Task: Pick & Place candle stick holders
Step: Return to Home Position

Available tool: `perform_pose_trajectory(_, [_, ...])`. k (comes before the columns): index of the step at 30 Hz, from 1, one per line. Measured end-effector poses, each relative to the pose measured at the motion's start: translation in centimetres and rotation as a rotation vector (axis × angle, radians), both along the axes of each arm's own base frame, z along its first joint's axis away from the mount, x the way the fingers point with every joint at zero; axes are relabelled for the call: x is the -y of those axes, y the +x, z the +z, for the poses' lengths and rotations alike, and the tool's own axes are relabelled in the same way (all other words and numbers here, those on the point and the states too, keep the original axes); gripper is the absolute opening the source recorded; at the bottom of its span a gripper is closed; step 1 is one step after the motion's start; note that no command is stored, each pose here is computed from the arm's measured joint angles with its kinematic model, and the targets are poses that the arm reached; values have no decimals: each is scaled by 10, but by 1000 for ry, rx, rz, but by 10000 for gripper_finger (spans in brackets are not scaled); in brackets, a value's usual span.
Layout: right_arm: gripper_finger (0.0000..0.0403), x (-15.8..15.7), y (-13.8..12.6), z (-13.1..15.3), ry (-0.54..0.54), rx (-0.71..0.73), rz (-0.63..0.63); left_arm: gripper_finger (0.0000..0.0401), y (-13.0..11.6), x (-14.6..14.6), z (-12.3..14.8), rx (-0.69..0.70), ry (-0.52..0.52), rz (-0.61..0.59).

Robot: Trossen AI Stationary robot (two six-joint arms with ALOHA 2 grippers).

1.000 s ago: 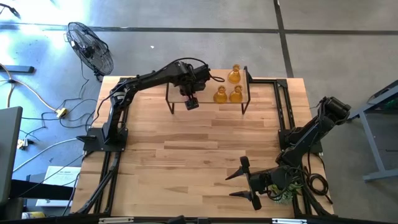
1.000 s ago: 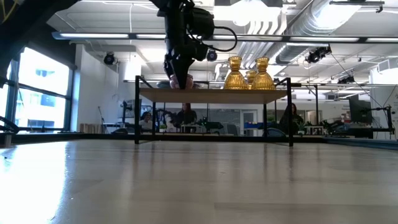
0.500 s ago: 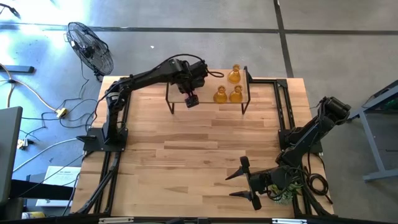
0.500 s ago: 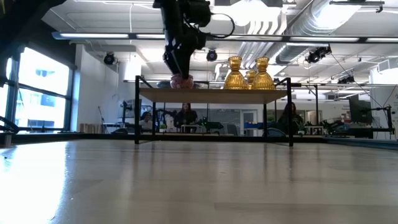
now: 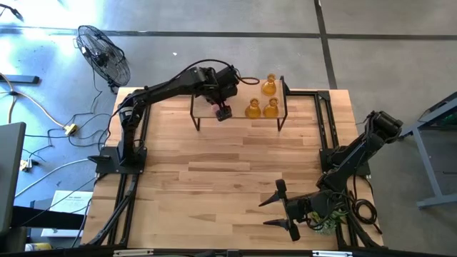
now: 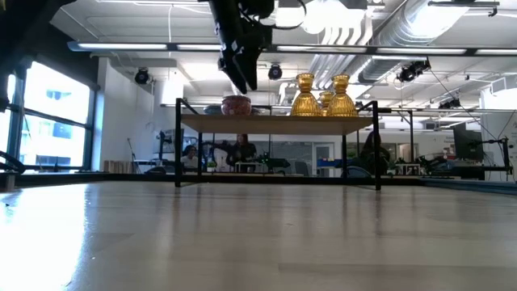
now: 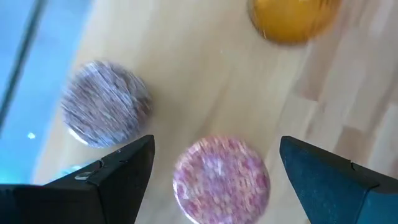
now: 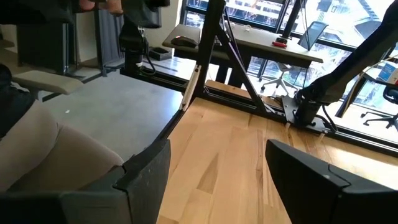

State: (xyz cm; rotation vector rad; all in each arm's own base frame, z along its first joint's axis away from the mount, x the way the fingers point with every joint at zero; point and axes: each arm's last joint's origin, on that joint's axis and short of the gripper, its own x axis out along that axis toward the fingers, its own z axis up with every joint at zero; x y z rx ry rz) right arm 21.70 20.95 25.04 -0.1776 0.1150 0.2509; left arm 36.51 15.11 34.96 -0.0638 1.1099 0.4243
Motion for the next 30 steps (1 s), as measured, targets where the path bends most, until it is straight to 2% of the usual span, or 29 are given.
perform_pose_trajectory(4, [259, 0, 0, 0, -1, -1, -2, 340, -2, 10, 16, 70, 39, -32])
perform_pose_trajectory(10, [259, 1, 0, -2, 5, -17, -35, 340, -19, 47, 62, 259, 68, -169])
perform_pose_trajectory(17, [259, 1, 0, -2, 19, -25, -39, 340, -55, 105, 104, 395, -19, -311])
perform_pose_trajectory(21, [259, 1, 0, -2, 23, -25, -39, 340, -70, 133, 110, 387, -83, -354])
perform_pose_trajectory(25, [259, 1, 0, -1, 37, -17, -38, 340, -79, 159, 105, 294, -144, -377])
perform_pose_trajectory(27, [259, 1, 1, 0, 44, -12, -35, 340, -83, 172, 99, 224, -138, -366])
perform_pose_trajectory(30, [259, 1, 1, 1, 53, -2, -35, 340, -84, 192, 93, 201, -97, -341])
